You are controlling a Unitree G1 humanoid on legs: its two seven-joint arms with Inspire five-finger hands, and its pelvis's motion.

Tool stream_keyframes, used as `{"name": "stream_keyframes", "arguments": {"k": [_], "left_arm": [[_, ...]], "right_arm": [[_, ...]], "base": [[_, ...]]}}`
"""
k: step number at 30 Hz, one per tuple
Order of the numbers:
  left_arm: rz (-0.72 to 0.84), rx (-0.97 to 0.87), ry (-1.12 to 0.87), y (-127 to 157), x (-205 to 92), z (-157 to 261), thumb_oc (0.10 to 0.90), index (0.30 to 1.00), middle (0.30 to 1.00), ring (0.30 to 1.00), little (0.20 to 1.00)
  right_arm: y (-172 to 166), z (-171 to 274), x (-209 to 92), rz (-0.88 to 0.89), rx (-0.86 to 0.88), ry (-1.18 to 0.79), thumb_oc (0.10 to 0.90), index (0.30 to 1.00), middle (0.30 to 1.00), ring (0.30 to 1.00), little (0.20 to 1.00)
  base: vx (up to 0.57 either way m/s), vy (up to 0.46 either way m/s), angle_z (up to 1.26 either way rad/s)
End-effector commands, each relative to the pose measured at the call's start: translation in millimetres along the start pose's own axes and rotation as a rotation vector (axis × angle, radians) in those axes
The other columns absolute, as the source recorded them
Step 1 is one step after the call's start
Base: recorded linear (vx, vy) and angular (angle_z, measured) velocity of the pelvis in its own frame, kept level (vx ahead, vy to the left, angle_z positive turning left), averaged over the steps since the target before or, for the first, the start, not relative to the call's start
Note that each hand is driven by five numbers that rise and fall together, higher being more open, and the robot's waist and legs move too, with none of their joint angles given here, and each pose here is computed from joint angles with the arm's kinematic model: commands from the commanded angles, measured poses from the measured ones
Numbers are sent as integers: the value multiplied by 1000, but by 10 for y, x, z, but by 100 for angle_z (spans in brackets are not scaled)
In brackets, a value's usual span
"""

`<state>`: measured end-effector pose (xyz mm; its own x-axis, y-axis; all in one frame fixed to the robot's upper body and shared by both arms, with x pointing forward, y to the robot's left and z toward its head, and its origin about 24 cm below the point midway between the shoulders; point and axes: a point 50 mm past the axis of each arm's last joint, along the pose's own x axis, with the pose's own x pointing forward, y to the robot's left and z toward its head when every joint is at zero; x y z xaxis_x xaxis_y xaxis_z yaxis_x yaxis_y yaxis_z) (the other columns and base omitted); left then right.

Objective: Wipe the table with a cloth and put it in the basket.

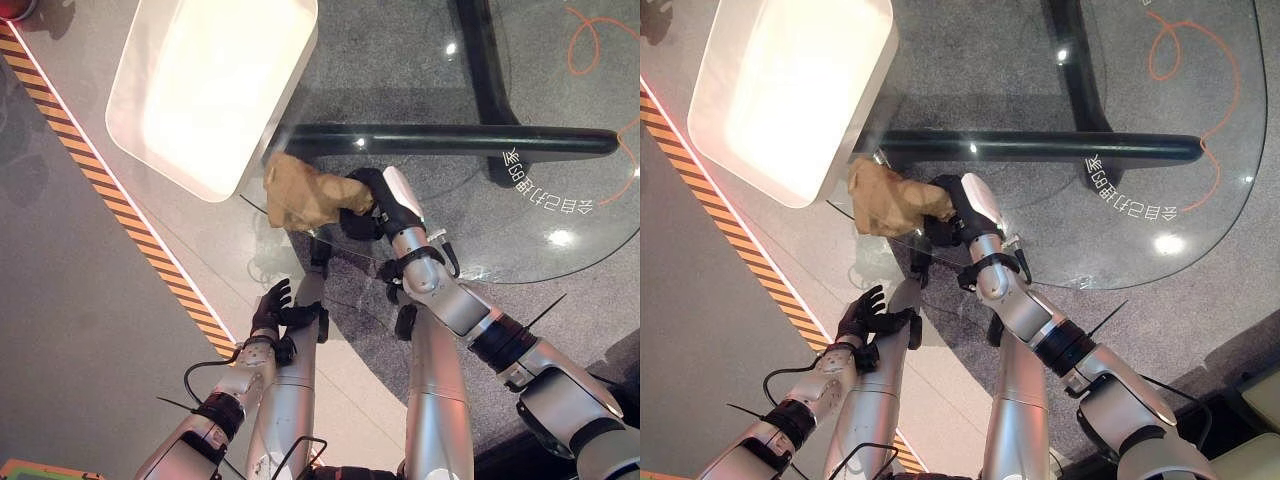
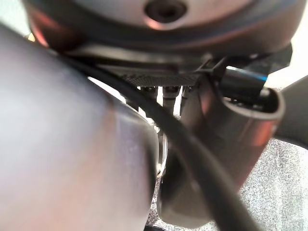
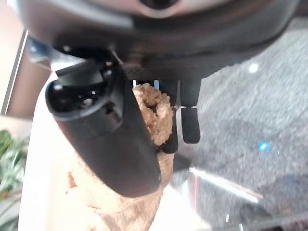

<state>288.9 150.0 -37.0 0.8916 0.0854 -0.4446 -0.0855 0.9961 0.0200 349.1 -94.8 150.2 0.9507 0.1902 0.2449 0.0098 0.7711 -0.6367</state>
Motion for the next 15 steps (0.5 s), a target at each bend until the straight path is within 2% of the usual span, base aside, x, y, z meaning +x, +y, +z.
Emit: {"name": "stream_keyframes", "arguments": {"k": [1,6,12,15], "left_arm": [[-15,-22,129,-101,-203,-485,800,900,900,900,900],[-5,-22,130,-69,-217,-519,800,900,900,900,900],[13,-27,126,3,-244,-567,800,900,900,900,900],[17,-29,126,17,-248,-573,800,900,900,900,900]], "right_arm": [[-219,463,-13,-154,48,-208,100,300,300,300,200],[-427,283,22,-297,9,-114,100,300,300,300,200],[-806,-116,-11,-547,112,72,100,300,300,300,200],[-936,-246,-33,-617,183,120,100,300,300,300,200]], "base": [[0,0,0],[0,0,0],[2,-12,0],[6,-6,-4]]}}
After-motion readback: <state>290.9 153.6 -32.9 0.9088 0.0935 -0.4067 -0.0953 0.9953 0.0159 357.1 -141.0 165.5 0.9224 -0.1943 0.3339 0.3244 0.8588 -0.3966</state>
